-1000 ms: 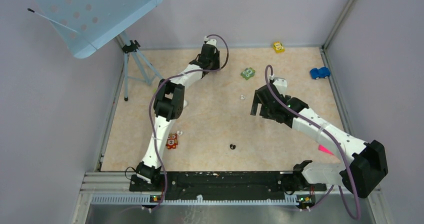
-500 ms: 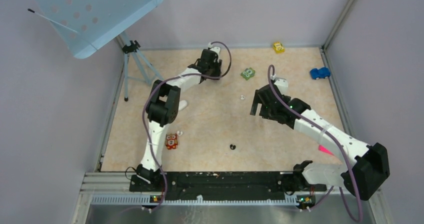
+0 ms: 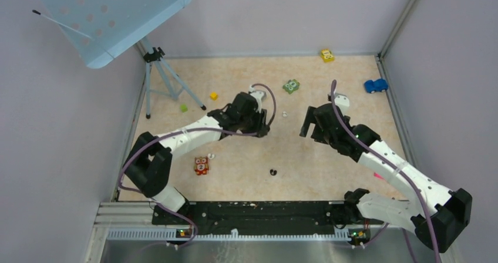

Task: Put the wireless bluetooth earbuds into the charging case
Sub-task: Place the charging case at the center of the board, then rotate the charging case at the center of the board.

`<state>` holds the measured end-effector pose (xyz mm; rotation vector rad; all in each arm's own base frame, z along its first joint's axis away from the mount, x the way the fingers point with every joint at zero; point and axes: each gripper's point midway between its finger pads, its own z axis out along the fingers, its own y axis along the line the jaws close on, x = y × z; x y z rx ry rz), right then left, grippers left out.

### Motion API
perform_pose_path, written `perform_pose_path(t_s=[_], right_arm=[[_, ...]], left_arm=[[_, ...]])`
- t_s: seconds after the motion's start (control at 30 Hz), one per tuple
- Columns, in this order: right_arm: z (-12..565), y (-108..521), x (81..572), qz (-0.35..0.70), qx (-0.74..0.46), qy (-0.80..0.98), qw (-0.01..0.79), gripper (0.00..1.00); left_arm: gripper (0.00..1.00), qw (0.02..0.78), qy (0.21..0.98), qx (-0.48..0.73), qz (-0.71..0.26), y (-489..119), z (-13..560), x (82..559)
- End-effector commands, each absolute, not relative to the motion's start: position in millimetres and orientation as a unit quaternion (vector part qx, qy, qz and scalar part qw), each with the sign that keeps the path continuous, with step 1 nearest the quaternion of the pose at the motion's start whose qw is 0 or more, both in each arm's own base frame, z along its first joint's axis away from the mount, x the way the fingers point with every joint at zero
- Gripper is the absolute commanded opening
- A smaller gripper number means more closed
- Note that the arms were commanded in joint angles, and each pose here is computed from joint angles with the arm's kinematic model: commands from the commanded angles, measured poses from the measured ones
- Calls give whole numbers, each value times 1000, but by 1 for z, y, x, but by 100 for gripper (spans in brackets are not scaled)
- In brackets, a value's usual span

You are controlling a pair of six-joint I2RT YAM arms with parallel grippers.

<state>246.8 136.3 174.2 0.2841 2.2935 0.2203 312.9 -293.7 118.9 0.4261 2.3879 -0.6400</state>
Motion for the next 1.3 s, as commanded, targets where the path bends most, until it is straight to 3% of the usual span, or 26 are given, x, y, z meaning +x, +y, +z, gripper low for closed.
perform_pose_path(t_s=[0.0, 0.23, 0.53, 0.63, 0.73, 0.83, 1.03, 1.2, 1.27], right_arm=[[171, 121, 238, 71, 146, 901, 403, 92], [164, 117, 228, 70, 145, 907, 390, 92], [165, 119, 225, 96, 167, 898, 396, 92], [160, 121, 223, 101, 174, 899, 389, 92], [158, 123, 223, 105, 174, 900, 385, 91], [156, 121, 222, 94, 173, 905, 378, 90], [153, 129, 225, 110, 170, 903, 378, 90], [132, 151, 223, 152, 189, 906, 346, 88], [120, 166, 221, 168, 193, 910, 327, 90]], left_arm=[[37, 307, 908, 156, -240, -310, 105, 267], [35, 303, 911, 175, -220, -343, 76, 241], [43, 294, 914, 181, -215, -361, 63, 242], [50, 302, 910, 178, -220, -368, 62, 248], [65, 289, 911, 191, -225, -379, 59, 249], [74, 280, 906, 220, -230, -392, 71, 253], [77, 276, 888, 230, -288, -382, 121, 265], [76, 262, 890, 175, -329, -327, 147, 282], [81, 264, 894, 162, -324, -302, 150, 285]])
